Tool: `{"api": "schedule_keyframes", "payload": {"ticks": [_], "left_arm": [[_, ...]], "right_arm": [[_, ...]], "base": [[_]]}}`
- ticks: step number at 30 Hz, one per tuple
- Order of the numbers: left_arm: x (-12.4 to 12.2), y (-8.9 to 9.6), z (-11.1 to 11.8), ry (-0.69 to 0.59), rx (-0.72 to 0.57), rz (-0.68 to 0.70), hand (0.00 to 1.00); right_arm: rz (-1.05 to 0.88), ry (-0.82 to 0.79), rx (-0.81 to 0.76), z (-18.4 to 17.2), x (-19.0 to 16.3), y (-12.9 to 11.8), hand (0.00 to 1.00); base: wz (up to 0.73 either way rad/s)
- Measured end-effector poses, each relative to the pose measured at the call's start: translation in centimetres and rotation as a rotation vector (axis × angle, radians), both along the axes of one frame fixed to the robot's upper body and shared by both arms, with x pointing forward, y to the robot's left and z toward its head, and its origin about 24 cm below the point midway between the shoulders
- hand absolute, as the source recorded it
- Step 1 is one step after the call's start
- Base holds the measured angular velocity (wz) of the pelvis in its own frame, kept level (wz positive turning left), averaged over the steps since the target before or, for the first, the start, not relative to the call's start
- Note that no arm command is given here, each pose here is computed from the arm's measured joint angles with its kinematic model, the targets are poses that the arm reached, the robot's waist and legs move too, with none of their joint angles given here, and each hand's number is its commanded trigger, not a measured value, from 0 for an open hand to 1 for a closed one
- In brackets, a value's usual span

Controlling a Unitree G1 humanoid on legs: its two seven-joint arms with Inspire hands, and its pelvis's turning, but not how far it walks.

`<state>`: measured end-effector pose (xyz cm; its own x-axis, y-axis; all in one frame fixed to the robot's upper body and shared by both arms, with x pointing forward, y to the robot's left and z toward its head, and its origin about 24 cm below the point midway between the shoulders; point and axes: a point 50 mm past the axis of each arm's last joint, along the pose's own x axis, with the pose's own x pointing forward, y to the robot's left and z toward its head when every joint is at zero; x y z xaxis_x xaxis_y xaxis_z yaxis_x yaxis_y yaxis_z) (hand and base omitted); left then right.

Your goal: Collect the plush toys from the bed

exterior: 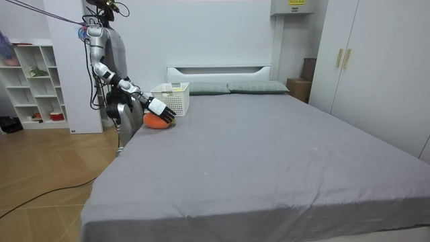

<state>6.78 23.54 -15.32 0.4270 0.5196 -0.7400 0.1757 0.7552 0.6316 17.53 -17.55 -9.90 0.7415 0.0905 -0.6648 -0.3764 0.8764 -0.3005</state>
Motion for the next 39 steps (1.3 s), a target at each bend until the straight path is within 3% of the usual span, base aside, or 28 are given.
{"api": "schedule_keyframes", "payload": {"ticks": [12, 13, 14, 16, 18, 26, 39], "left_arm": [[-0.3, 0.0, 0.0, 0.003, 0.005, 0.001, 0.00], [-0.3, 0.0, 0.0, 0.004, 0.005, 0.001, 0.00], [-0.5, 0.0, 0.0, 0.008, 0.006, 0.001, 0.00], [-0.8, 0.1, -0.1, 0.018, 0.007, 0.004, 0.00], [-1.2, 0.1, -0.2, 0.033, 0.009, 0.006, 0.00], [-1.7, 0.1, -0.3, 0.060, 0.008, 0.009, 0.00], [-1.8, 0.0, -0.2, 0.061, 0.007, 0.010, 0.00]], "right_arm": [[0.067, 0.067, -0.049, -0.9, -0.8, -0.5, 0.00], [0.065, 0.072, -0.050, -1.0, -0.9, -0.5, 0.05], [0.062, 0.088, -0.055, -1.3, -1.2, -0.6, 0.20], [0.060, 0.102, -0.059, -1.5, -1.4, -0.7, 0.85], [0.055, 0.119, -0.064, -1.8, -1.7, -0.9, 1.00], [0.032, 0.150, -0.078, -2.2, -1.7, -1.5, 1.00], [0.114, 0.178, -0.079, -2.4, -2.0, -0.6, 1.00]], "base": [[0.01], [0.06], [0.06], [0.02], [0.02], [0.04], [0.00]]}}
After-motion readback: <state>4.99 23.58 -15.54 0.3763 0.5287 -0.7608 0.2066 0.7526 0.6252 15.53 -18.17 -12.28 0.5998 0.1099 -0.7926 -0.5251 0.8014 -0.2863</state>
